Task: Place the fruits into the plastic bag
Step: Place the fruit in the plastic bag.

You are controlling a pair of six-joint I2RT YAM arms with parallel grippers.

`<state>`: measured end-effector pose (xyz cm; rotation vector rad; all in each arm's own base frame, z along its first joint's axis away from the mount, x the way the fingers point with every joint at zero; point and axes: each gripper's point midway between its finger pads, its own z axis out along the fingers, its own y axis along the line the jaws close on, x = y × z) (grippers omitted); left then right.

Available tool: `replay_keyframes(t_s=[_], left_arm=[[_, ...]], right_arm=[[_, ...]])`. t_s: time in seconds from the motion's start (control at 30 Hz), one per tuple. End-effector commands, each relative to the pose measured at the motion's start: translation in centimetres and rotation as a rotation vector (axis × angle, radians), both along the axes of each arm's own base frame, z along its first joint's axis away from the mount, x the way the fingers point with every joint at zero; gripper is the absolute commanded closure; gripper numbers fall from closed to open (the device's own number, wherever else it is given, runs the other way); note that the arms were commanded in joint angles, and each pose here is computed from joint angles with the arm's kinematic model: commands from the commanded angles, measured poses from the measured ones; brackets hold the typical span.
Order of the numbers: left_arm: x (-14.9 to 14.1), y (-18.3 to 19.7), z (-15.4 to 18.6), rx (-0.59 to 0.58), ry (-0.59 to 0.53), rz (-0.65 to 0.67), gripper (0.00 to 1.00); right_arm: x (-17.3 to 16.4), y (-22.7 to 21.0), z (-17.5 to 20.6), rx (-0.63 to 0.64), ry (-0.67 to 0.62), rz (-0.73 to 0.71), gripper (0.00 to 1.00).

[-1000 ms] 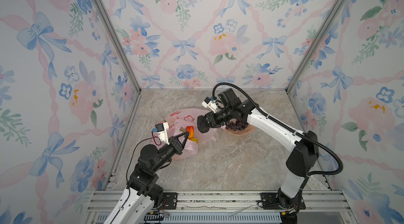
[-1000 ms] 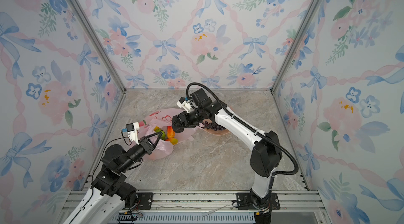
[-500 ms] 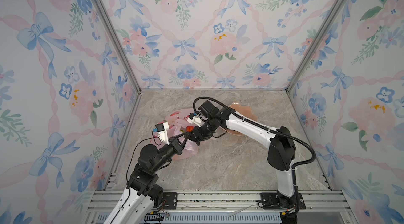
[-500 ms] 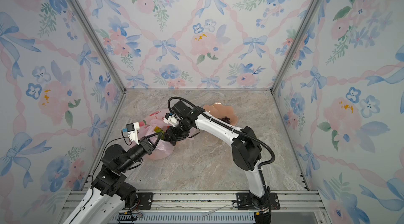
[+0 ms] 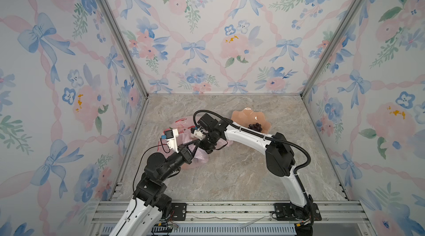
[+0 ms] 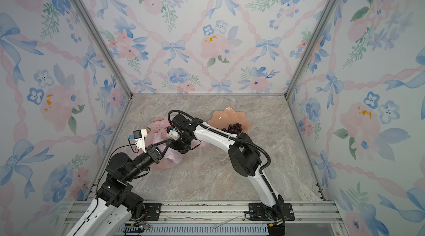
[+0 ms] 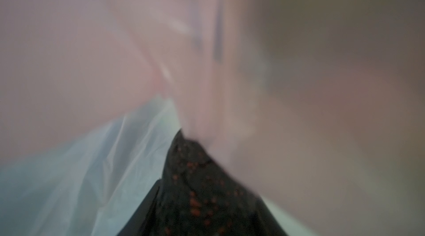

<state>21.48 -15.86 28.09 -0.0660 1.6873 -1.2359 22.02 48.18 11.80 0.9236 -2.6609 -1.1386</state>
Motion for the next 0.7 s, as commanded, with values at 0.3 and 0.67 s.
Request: replay_keyframes(t_s=[0.3, 0.67], left_arm=[[-0.4, -0.2, 0.7, -0.024, -0.039, -0.027, 1.00], [-0.6, -0.1, 0.9, -0.022, -0.043, -0.022, 1.00]], right_arm=[[1.0, 1.4, 0.3, 0.018, -0.020, -0.028, 0.31], [3.0, -0.6, 1.2, -0.024, -0.111, -0.065, 0.22]])
